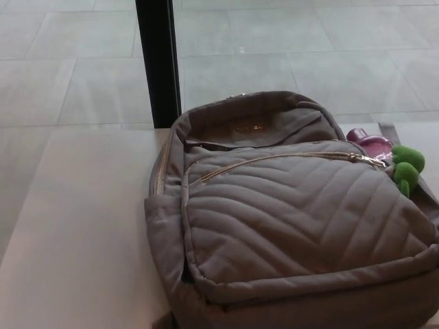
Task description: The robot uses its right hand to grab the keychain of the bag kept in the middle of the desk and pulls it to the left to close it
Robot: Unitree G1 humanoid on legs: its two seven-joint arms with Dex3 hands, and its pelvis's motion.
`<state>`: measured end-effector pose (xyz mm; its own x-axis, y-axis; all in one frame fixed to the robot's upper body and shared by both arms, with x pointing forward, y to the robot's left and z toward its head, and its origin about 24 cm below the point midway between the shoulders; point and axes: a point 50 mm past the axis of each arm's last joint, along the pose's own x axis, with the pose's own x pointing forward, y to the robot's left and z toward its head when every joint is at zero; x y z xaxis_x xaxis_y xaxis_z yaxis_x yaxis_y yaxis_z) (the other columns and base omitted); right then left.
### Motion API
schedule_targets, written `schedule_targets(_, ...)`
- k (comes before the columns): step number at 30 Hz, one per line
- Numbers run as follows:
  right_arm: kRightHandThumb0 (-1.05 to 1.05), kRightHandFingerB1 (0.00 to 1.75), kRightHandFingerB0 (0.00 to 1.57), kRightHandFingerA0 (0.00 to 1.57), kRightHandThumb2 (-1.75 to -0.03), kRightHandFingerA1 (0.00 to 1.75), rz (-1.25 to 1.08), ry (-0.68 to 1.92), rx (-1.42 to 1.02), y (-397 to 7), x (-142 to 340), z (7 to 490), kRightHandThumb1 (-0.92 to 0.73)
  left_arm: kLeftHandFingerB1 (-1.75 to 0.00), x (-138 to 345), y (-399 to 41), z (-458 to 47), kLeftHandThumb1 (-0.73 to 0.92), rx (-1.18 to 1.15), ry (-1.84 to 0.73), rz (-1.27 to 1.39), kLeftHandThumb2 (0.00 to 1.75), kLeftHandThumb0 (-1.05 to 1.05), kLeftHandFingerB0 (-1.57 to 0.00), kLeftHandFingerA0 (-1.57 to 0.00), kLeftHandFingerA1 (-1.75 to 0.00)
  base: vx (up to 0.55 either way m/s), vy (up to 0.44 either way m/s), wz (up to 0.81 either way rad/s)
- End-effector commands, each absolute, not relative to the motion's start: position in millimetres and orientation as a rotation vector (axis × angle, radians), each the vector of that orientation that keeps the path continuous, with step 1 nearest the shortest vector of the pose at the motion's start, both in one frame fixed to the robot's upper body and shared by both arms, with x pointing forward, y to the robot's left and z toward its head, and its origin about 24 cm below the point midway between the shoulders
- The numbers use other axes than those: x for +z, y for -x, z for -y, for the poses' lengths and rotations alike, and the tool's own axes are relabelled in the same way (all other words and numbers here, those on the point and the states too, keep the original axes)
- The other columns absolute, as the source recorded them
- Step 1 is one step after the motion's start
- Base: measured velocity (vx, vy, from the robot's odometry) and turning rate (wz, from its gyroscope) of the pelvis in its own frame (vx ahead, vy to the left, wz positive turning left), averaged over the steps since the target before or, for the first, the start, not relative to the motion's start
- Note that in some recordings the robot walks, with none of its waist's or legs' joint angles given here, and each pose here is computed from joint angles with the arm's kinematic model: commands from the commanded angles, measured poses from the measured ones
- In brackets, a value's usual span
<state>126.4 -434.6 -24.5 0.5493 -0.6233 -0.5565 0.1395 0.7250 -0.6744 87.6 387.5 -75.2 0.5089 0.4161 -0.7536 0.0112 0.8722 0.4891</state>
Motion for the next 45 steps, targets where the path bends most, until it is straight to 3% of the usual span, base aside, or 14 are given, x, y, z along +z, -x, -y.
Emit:
schedule_targets(1, -0.54, 0.49, 0.39, 0.69, -0.83, 0.68, -0.851, 0.608, -0.47, -129.2, -22.0, 435.2, -0.51, -0.41, -69.9, -82.8, -393.5, 0.65, 0.243, -0.453, -0.987, 0.58, -0.45, -0.38, -0.42, -0.53, 0.0, 0.0, 0.0)
schedule_targets(18, -0.54, 0.49, 0.39, 0.69, -0.83, 0.68, -0.862, 0.609, -0.445, -127.6, -28.2, 430.6, -0.51, -0.41, -68.2, -67.0, -398.3, 0.65, 0.256, -0.454, -0.999, 0.58, -0.45, -0.38, -0.42, -0.53, 0.0, 0.0, 0.0)
schedule_targets(19, -0.65, 0.26, 0.14, 0.35, -0.59, 0.42, -0.315, 0.167, -0.74, -182.7, 75.9, 470.8, -0.6, -0.45, -54.0, -57.6, -414.9, 0.65, 0.552, -0.135, -0.806, 0.59, -0.51, -0.48, -0.5, -0.58, 0.0, 0.0, 0.0)
schedule_targets(20, -0.67, 0.39, 0.08, 0.27, -0.81, 0.5, -0.323, 0.2, -0.705, -181.6, 75.6, 468.2, -0.49, -0.46, -51.7, -64.9, -418.4, 0.63, 0.664, -0.078, -0.773, 0.59, -0.48, -0.59, -0.65, -0.62, -0.03, -0.006, -0.06)
schedule_targets(21, -0.67, 0.39, 0.08, 0.27, -0.81, 0.5, -0.322, 0.198, -0.706, -181.2, 76.0, 468.3, -0.49, -0.46, -51.7, -65.1, -418.1, 0.63, 0.664, -0.077, -0.772, 0.59, -0.48, -0.59, -0.65, -0.62, 0.0, 0.0, 0.0)
schedule_targets(22, -0.61, 0.39, 0.09, 0.26, -0.79, 0.51, -0.36, 0.285, -0.652, -175.2, 70.2, 464.2, -0.49, -0.42, -42.3, -75.1, -421.6, 0.69, 0.704, -0.01, -0.675, 0.6, -0.46, -0.48, -0.54, -0.54, 0.0, 0.0, 0.0)
schedule_targets(23, -0.56, 0.39, 0.13, 0.31, -0.76, 0.52, -0.425, 0.333, -0.635, -168.5, 59.2, 463.8, -0.47, -0.45, -30.2, -86.0, -424.2, 0.67, 0.688, -0.038, -0.621, 0.61, -0.51, -0.54, -0.62, -0.58, 0.0, 0.0, 0.0)
schedule_targets(28, -0.51, 0.4, 0.2, 0.3, -0.73, 0.49, -0.555, 0.358, -0.582, -157.8, 36.2, 458.2, -0.48, -0.43, -12.5, -108.6, -428.9, 0.68, 0.67, -0.039, -0.534, 0.6, -0.49, -0.55, -0.6, -0.54, 0.0, 0.0, 0.0)
schedule_targets(30, -0.5, 0.41, 0.22, 0.31, -0.74, 0.49, -0.579, 0.329, -0.585, -156.5, 29.2, 455.5, -0.49, -0.45, -9.1, -115.7, -428.0, 0.67, 0.662, -0.042, -0.535, 0.6, -0.47, -0.53, -0.58, -0.54, 0.0, 0.0, 0.0)
schedule_targets(31, -0.45, 0.32, 0.26, 0.33, -0.59, 0.41, -0.585, 0.309, -0.587, -155.1, 27.6, 455.5, -0.6, -0.46, -9.9, -116.4, -426.8, 0.63, 0.659, -0.039, -0.549, 0.59, -0.49, -0.48, -0.52, -0.58, 0.0, 0.0, 0.0)
schedule_targets(38, -0.42, 0.35, 0.35, 0.39, -0.58, 0.43, -0.634, 0.244, -0.622, -140.0, 15.2, 457.9, -0.63, -0.51, -27.2, -100.9, -418.8, 0.61, 0.649, 0.071, -0.722, 0.6, -0.49, -0.48, -0.5, -0.63, 0.0, 0.0, 0.0)
schedule_targets(39, -0.45, 0.34, 0.34, 0.31, -0.58, 0.38, -0.681, 0.278, -0.555, -132.7, 5.9, 451.9, -0.61, -0.45, -33.7, -98.7, -413.0, 0.65, 0.563, 0.038, -0.772, 0.59, -0.47, -0.46, -0.52, -0.56, 0.0, 0.0, 0.0)
schedule_targets(43, -0.42, 0.33, 0.34, 0.3, -0.57, 0.4, -0.757, 0.364, -0.362, -128.7, -11.8, 431.6, -0.57, -0.43, -35.4, -103.0, -394.4, 0.67, 0.34, -0.069, -0.788, 0.59, -0.51, -0.43, -0.45, -0.5, 0.0, 0.0, 0.0)
schedule_targets(45, -0.44, 0.32, 0.31, 0.26, -0.58, 0.39, -0.806, 0.394, -0.242, -128.9, -20.8, 420.6, -0.57, -0.44, -37.6, -111.0, -380.9, 0.66, 0.267, -0.068, -0.782, 0.6, -0.51, -0.52, -0.51, -0.5, 0.0, 0.0, 0.0)
